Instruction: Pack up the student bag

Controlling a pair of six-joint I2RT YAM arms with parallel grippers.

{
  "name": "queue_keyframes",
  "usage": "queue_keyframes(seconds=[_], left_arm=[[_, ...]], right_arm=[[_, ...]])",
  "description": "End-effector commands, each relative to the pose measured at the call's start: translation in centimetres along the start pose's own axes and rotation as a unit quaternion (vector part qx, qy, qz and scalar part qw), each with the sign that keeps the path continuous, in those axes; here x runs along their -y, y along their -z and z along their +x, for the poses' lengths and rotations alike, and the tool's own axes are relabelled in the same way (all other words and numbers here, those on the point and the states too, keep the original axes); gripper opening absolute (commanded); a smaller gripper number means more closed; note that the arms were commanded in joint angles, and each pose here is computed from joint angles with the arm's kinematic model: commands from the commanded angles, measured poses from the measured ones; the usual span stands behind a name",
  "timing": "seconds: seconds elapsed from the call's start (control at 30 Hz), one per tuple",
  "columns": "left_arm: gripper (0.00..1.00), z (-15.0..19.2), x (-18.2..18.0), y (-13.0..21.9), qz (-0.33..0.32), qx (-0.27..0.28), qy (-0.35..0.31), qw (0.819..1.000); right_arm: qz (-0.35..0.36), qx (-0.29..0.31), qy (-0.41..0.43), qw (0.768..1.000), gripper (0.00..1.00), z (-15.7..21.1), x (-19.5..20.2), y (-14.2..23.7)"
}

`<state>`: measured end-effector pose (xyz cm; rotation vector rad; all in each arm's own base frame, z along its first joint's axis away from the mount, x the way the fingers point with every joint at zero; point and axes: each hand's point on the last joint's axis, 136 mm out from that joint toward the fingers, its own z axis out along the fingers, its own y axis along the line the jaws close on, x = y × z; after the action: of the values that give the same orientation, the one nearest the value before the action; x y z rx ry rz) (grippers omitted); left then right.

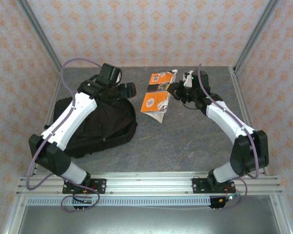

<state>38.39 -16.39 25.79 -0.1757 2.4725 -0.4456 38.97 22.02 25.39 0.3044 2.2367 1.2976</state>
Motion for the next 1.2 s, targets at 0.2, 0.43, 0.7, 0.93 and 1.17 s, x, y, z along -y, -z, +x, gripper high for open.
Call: queue_keyframes(seconds=[0.2, 0.43, 0.7, 0.93, 1.17], left_arm=[[0.93, -0.2, 6.4, -2.9, 0.170, -0.059, 0.060, 0.982], [0.86, -1.1, 9.4, -1.5, 0.280, -0.052, 0.106, 0.953], [0.92, -2.1, 7.5, 0.2, 0.321, -0.020, 0.164, 0.932], [0.88, -3.2, 9.1, 3.3, 0.411, -0.006, 0.187, 0.892], [0.60, -4.0, 10.4, 6.9, 0.459, 0.018, 0.167, 0.872]], right_arm=[[-0.206, -0.029, 0.066, 0.976, 0.00, 2.7, -11.0, 4.7], [-0.235, -0.039, 0.053, 0.970, 0.00, 3.3, -11.2, 4.9], [-0.268, -0.035, 0.027, 0.962, 0.00, 3.1, -12.4, 5.8], [-0.286, -0.049, 0.007, 0.957, 0.00, 3.5, -12.4, 5.7], [-0.253, -0.063, -0.004, 0.965, 0.00, 3.8, -9.8, 3.5]])
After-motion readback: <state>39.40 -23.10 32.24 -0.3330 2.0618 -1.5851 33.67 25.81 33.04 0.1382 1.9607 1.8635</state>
